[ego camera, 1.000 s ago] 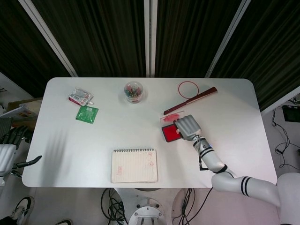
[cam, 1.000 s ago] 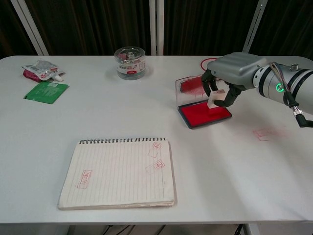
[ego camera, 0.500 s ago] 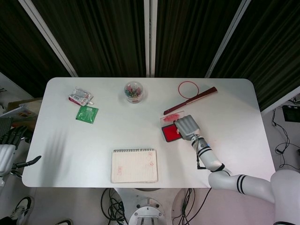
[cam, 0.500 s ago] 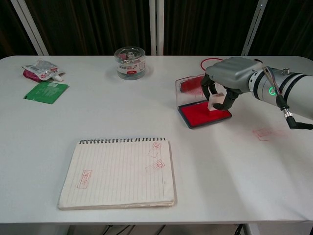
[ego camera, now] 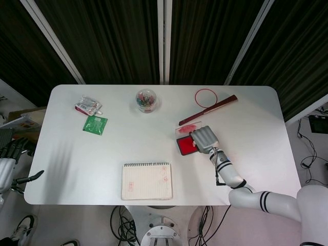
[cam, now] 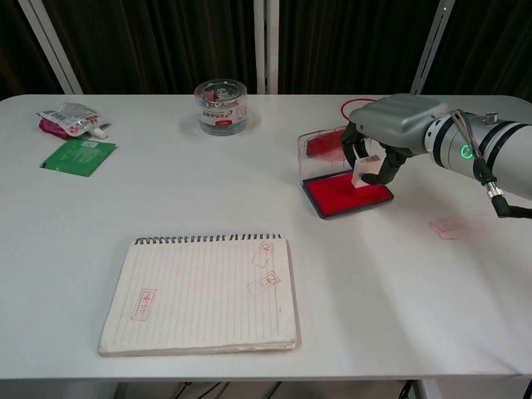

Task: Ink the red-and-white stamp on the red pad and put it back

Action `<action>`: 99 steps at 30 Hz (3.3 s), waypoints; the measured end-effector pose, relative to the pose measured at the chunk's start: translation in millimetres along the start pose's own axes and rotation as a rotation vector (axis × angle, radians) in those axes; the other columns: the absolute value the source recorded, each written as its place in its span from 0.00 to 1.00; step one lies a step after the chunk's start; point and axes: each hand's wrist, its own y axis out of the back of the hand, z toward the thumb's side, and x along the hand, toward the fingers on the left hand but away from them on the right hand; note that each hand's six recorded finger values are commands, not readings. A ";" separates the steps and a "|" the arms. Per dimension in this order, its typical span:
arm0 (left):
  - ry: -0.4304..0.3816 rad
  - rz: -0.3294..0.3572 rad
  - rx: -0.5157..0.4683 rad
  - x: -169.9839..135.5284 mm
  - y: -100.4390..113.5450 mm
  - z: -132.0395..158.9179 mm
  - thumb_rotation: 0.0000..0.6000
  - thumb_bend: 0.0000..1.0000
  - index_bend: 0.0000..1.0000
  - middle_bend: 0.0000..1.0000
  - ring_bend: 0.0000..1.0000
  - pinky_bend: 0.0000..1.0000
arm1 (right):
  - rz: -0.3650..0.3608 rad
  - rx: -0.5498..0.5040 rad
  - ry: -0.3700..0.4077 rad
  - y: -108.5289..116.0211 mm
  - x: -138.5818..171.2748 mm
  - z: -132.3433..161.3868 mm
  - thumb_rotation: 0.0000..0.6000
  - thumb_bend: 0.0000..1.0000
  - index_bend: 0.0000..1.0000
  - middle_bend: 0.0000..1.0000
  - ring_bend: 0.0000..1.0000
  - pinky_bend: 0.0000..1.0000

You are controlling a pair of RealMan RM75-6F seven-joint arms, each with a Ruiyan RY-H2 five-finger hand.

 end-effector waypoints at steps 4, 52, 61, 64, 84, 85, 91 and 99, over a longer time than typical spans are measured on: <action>-0.002 -0.002 -0.002 -0.1 -1.0 1.5 0.44 0.09 0.02 0.08 0.08 0.19 | -0.040 -0.020 0.021 15.3 13.4 1.0 1.00 0.35 0.58 0.51 0.97 1.00; -0.029 0.007 0.008 0.5 -0.2 13.4 0.45 0.09 0.02 0.08 0.08 0.19 | -0.004 -0.065 -0.071 -58.5 95.3 -74.8 1.00 0.35 0.53 0.45 0.97 1.00; -0.029 0.003 0.007 0.9 -1.1 13.5 0.46 0.09 0.02 0.08 0.08 0.19 | 0.003 -0.061 -0.067 -58.8 94.5 -73.5 1.00 0.35 0.50 0.40 0.97 1.00; -0.027 0.001 0.008 0.9 -1.0 13.1 0.46 0.09 0.02 0.08 0.08 0.19 | 0.006 -0.060 -0.066 -59.2 94.1 -73.3 1.00 0.35 0.49 0.39 0.97 1.00; -0.027 0.004 0.005 0.8 -0.6 11.7 0.46 0.09 0.02 0.08 0.08 0.19 | 0.022 -0.047 -0.055 -58.4 96.1 -72.2 1.00 0.34 0.35 0.35 0.97 1.00; -0.027 0.003 0.005 0.8 -0.7 11.7 0.46 0.09 0.02 0.08 0.08 0.19 | 0.025 -0.046 -0.055 -58.5 96.6 -72.2 1.00 0.34 0.32 0.34 0.97 1.00; -0.028 0.006 0.006 0.8 0.0 12.1 0.46 0.09 0.02 0.08 0.08 0.19 | 0.028 -0.047 -0.049 -55.9 99.5 -72.5 1.00 0.29 0.10 0.25 0.97 1.00; -0.020 0.014 0.007 -1.5 3.6 10.2 0.46 0.09 0.02 0.08 0.08 0.19 | -0.051 -0.032 -0.057 -32.5 120.3 -80.9 1.00 0.16 0.00 0.18 0.93 1.00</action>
